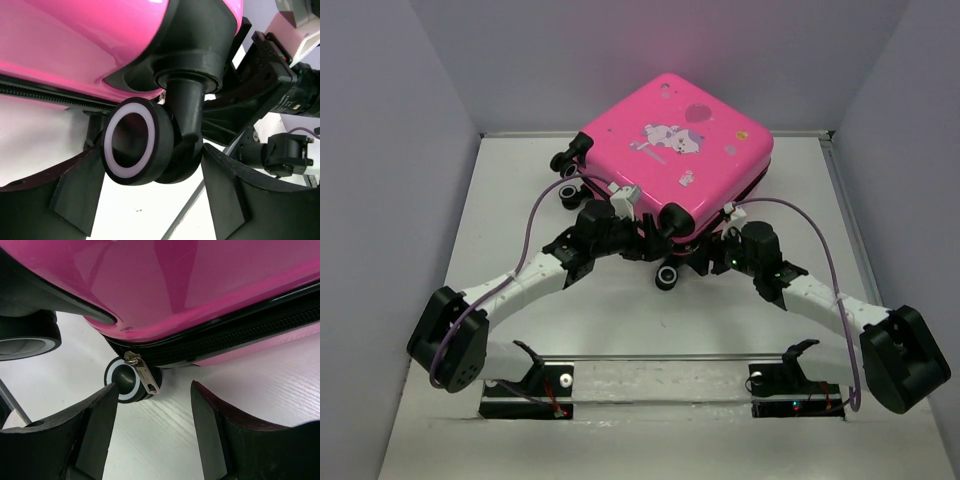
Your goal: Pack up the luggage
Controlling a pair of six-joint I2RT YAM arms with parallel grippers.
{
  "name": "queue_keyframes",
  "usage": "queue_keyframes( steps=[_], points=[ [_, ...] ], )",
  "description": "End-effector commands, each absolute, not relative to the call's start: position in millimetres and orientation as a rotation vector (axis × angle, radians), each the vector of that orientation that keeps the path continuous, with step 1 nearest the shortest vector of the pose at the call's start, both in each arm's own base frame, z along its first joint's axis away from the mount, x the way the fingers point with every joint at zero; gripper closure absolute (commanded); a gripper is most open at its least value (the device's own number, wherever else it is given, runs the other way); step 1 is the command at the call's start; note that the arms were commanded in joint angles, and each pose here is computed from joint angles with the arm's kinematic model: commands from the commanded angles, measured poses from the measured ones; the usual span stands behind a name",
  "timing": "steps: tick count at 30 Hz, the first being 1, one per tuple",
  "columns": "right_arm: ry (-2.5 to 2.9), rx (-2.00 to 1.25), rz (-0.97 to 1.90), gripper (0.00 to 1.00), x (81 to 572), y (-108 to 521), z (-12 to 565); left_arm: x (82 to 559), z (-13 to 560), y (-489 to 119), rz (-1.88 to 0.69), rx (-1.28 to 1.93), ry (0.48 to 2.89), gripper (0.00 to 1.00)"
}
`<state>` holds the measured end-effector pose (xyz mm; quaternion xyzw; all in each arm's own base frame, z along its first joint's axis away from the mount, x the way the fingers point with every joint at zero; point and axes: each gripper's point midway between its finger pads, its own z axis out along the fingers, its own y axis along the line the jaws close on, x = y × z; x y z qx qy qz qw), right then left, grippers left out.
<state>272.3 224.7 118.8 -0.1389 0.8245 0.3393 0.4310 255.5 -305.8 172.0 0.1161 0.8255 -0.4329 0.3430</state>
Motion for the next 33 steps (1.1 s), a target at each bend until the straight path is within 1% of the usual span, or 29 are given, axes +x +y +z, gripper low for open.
queue_keyframes(
  steps=[1,3,4,5,6,7,8,9,14,17,21,23,24,25,26,27,28,29,30,31,33],
  points=[
    [1.917,-0.392,0.864,0.35,287.5,236.6,151.7,257.9,209.2,-327.3,-1.258,0.397,2.021,0.22],
    [1.916,-0.389,0.862,0.36,289.7,237.3,152.8,261.5,208.3,-332.3,-1.268,0.398,2.025,0.36],
    [1.914,-0.39,0.861,0.36,291.2,238.1,153.7,263.5,209.1,-334.4,-1.276,0.397,2.024,0.48],
    [1.912,-0.39,0.861,0.36,291.3,238.2,154.0,263.9,208.4,-335.8,-1.281,0.393,2.025,0.48],
    [1.911,-0.392,0.856,0.36,293.3,238.5,154.3,264.1,215.2,-338.5,-1.304,0.403,2.003,0.62],
    [1.905,-0.396,0.856,0.37,295.2,239.7,156.5,264.4,221.4,-339.9,-1.315,0.398,1.99,0.83],
    [1.904,-0.399,0.856,0.37,296.6,240.7,156.9,265.9,225.3,-339.8,-1.316,0.393,1.98,0.91],
    [1.915,-0.406,0.855,0.37,297.0,241.6,153.0,265.6,230.5,-339.7,-1.321,0.392,1.968,0.94],
    [1.896,-0.377,0.813,0.39,298.7,233.7,156.3,258.4,277.4,-332.5,-1.342,0.38,1.856,0.94],
    [1.88,-0.349,0.781,0.41,295.7,224.8,159.6,252.1,294.9,-328.4,-1.353,0.375,1.821,0.94],
    [1.886,-0.292,0.716,0.44,297.9,211.8,157.0,246.5,296.1,-328.3,-1.359,0.386,1.822,0.94],
    [1.899,-0.287,0.697,0.45,297.9,208.9,154.0,257.1,278.9,-318.0,-1.236,0.347,1.89,0.94],
    [1.906,-0.276,0.684,0.45,298.4,206.5,152.5,257.9,263.2,-311.2,-1.171,0.336,1.953,0.91],
    [1.909,-0.269,0.677,0.44,298.0,204.8,151.2,261.6,254.7,-305.3,-1.101,0.347,1.968,0.79],
    [1.909,-0.264,0.672,0.44,297.7,203.5,151.5,263.9,247.4,-300.2,-1.056,0.34,1.988,0.64],
    [1.906,-0.258,0.668,0.44,296.8,201.8,152.4,263.4,237.6,-295.4,-1.025,0.336,2.007,0.33],
    [1.909,-0.249,0.658,0.44,296.4,199.6,151.8,262.5,234.4,-294.4,-1.012,0.352,2.003,0.21],
    [1.909,-0.242,0.652,0.43,296.0,197.9,151.9,258.5,232.5,-296.2,-1.007,0.372,2.002,0.13],
    [1.906,-0.229,0.648,0.43,294.4,195.2,153.6,258.5,228.2,-295.8,-0.981,0.376,2.008,0.03],
    [1.904,-0.224,0.643,0.43,293.8,193.6,154.1,257.6,227.7,-297.7,-0.971,0.39,2.005,0.01],
    [1.913,-0.209,0.638,0.43,291.6,190.9,153.9,253.0,228.2,-309.1,-0.961,0.444,1.994,0.01]
  ],
)
